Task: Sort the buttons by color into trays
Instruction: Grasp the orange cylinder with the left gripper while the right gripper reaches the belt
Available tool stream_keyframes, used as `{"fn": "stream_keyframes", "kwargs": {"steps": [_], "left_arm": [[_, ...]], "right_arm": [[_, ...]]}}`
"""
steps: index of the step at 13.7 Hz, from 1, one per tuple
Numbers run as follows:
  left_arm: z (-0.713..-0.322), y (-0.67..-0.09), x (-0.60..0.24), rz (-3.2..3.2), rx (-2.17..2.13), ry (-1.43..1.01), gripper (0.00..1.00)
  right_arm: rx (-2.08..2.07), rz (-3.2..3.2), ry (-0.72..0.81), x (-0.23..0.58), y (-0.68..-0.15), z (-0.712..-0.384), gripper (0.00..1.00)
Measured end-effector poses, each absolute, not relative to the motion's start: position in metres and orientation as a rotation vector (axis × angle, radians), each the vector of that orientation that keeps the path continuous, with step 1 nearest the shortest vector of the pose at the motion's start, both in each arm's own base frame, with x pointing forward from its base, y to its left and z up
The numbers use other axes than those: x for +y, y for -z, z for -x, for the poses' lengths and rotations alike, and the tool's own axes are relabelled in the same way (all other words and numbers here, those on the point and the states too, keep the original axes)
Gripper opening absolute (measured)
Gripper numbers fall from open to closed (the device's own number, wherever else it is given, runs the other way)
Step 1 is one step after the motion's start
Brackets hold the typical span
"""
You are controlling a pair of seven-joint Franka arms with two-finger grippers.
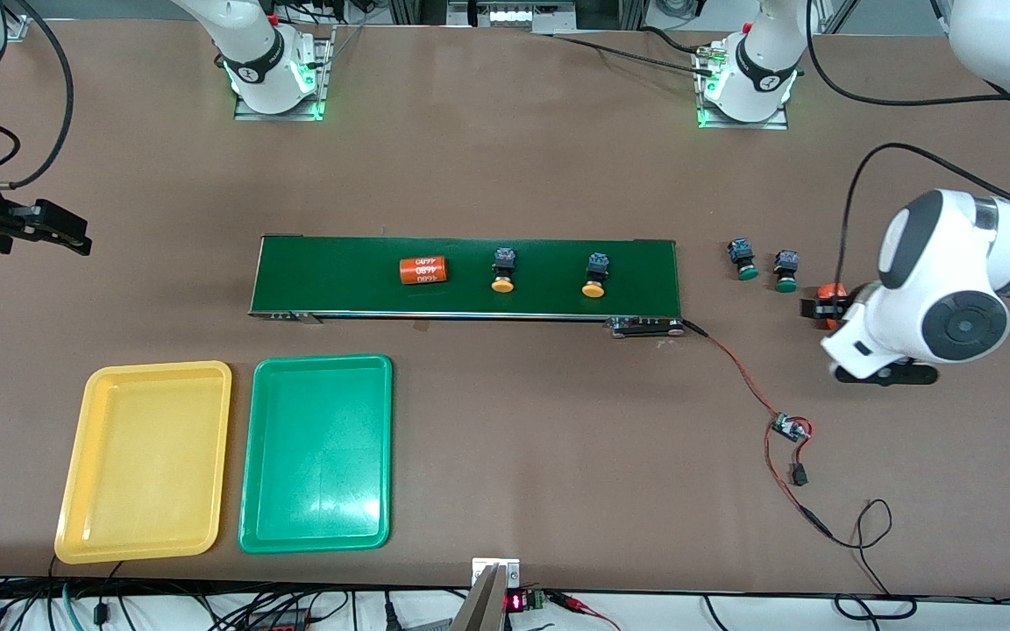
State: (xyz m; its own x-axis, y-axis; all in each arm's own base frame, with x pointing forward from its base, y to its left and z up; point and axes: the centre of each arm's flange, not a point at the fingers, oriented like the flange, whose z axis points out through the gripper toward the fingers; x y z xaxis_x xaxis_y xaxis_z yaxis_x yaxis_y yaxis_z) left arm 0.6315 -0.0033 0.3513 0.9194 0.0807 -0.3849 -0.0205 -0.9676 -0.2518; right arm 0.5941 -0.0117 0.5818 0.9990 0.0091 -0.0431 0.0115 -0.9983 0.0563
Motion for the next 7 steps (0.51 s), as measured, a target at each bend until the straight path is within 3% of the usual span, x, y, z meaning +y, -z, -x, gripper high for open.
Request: {"fn": "stream_keyframes", "kwargs": {"steps": [7], "left_arm": [[-0.565, -0.295, 0.069, 2.912, 0.081, -0.179, 1.00]], "right_arm": [[0.038, -3.080, 0.101, -0.003, -0.568, -0.600, 1.00]]}}
